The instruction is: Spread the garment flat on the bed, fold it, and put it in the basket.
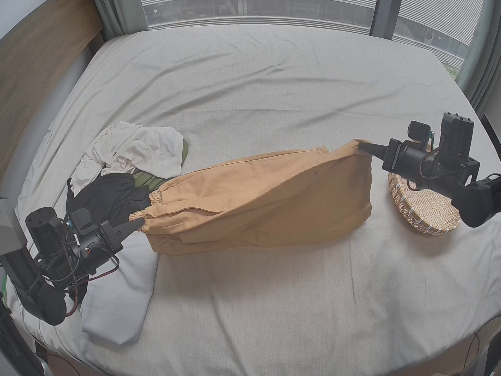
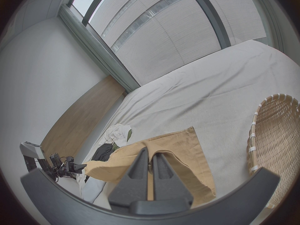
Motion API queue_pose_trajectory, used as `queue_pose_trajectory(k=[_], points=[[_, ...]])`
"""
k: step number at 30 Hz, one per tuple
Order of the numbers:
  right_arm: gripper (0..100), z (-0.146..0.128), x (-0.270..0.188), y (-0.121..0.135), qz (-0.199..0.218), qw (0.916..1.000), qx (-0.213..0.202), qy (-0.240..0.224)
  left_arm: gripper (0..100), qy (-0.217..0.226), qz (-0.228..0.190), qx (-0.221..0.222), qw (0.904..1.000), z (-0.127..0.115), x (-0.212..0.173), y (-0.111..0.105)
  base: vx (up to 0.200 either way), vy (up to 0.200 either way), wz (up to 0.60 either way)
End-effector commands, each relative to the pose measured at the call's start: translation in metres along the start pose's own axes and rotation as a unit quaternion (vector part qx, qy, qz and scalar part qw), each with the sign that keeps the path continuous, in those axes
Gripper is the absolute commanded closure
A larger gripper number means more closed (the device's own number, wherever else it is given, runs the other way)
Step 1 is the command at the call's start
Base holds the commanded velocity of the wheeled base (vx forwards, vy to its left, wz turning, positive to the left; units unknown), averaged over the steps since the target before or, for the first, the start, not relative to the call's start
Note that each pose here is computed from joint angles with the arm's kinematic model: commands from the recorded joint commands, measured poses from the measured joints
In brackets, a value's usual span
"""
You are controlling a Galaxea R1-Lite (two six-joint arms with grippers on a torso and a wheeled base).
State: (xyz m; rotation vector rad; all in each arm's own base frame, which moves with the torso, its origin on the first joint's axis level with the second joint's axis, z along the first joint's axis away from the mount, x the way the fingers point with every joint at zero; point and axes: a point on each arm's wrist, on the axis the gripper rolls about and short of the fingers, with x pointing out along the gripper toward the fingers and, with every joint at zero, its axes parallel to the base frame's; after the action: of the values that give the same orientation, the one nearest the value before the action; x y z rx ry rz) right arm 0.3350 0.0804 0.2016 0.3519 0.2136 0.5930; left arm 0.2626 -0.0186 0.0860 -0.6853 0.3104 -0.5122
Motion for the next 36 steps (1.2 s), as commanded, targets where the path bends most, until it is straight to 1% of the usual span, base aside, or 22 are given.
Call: queue_pose_trajectory(k=[1,3,4,7,11,17,23,32,36], points=[[100,0.0,0.007,-0.004,-0.001,1.0,0.001,0.002,100,0.001,0.001,-0.001,1.0,0.0,0.004,0.003,0.0,0.0,0.0],[100,-0.001,0.009,-0.005,-0.003,1.0,0.003,0.007,100,0.001,0.001,-0.001,1.0,0.0,0.006,0.005,0.0,0.0,0.0],[100,-0.003,0.012,-0.007,-0.007,0.9998,0.007,0.018,100,0.001,0.0,-0.001,1.0,0.001,0.009,0.006,0.0,0.0,0.0],[100,-0.005,0.018,-0.011,-0.009,0.9997,0.009,0.021,100,-0.002,0.0,-0.003,1.0,0.002,0.012,0.007,0.0,0.0,0.0],[100,-0.005,0.027,-0.015,-0.009,0.9997,0.009,0.021,100,-0.008,-0.003,-0.011,0.9999,0.006,0.018,0.01,0.0,0.0,0.0],[100,-0.003,0.042,-0.021,-0.007,0.9998,0.008,0.017,100,-0.016,-0.002,-0.009,0.9998,0.01,0.029,0.016,0.0,0.0,0.0],[100,-0.006,0.052,-0.028,-0.011,0.9996,0.01,0.023,100,-0.032,0.015,-0.009,0.9993,0.011,0.04,0.026,0.0,0.0,0.0],[100,-0.002,0.06,-0.044,-0.021,0.9997,0.01,0.011,100,-0.047,0.009,-0.011,0.9988,0.02,0.05,0.031,0.0,0.0,0.0],[100,-0.003,0.062,-0.045,-0.02,0.9997,0.008,0.01,100,-0.047,0.006,-0.014,0.9988,0.02,0.052,0.031,0.0,0.0,0.0]])
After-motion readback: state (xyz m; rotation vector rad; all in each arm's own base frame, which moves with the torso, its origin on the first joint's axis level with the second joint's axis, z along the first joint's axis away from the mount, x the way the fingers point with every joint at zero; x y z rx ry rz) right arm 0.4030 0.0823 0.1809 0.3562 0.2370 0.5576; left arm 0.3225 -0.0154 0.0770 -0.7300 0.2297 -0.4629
